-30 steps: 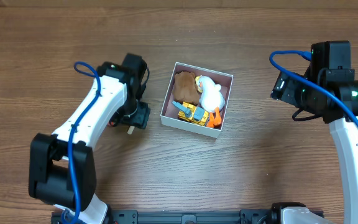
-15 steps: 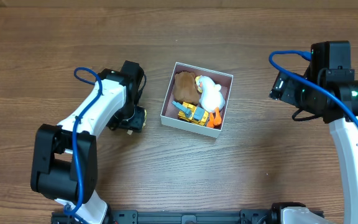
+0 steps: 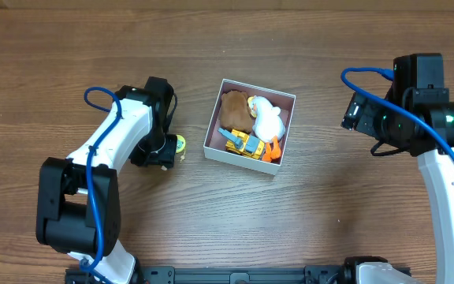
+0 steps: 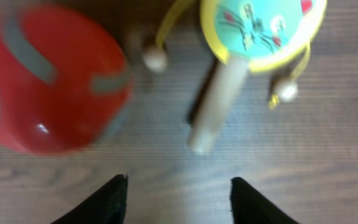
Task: Pack container
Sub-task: 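Move the left gripper to the red ball toy and grasp it, then place the red ball into the box's front corner and release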
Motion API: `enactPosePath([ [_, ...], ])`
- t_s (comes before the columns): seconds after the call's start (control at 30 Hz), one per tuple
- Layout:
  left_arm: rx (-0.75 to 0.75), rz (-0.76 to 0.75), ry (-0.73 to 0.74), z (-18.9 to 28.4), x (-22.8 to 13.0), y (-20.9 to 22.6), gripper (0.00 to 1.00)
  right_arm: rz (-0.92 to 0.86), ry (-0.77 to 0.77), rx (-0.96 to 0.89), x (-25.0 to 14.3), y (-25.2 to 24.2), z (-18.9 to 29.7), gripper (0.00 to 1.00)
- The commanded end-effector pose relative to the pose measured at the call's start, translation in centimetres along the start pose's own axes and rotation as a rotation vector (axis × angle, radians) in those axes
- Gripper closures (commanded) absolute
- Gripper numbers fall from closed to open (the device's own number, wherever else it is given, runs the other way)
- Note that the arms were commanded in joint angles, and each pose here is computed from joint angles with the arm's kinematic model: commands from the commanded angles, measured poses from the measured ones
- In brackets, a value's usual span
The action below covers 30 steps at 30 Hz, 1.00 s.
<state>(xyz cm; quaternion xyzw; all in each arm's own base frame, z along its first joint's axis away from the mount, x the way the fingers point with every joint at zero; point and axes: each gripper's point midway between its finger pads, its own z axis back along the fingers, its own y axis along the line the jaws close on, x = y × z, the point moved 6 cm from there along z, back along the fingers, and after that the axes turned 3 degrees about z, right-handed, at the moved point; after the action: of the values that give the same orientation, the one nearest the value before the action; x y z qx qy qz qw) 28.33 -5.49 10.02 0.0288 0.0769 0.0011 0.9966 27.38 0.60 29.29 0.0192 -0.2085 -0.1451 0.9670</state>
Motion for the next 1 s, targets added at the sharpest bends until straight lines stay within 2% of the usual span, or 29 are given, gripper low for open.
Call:
enactPosePath([
  [0.0,-0.015,-0.018,-0.049,2.4,0.7,-0.3,0.46,-0.002,-0.019,-0.004,0.3,-0.2,0.2,0.07],
  [0.1,-0.021,-0.006,-0.114,4.3,1.4,0.1,0.41,-0.002,-0.023,-0.002,0.4,-0.1,0.2,0.07],
  [0.3,0.128,0.069,-0.194,5.2,2.9,3.7,0.21,-0.002,-0.022,-0.003,0.3,-0.1,0.2,0.07],
  [0.5,0.072,0.132,-0.167,3.1,4.5,6.5,0.2,-0.002,-0.022,-0.003,0.3,-0.1,0.2,0.07],
  [0.73,-0.048,0.09,-0.117,0.0,6.1,5.0,0.31,-0.002,-0.022,-0.003,0.3,-0.1,0.2,0.07],
  [0.97,-0.045,0.068,-0.071,-1.6,6.3,4.1,0.28,-0.002,-0.019,-0.004,0.3,-0.2,0.2,0.07],
])
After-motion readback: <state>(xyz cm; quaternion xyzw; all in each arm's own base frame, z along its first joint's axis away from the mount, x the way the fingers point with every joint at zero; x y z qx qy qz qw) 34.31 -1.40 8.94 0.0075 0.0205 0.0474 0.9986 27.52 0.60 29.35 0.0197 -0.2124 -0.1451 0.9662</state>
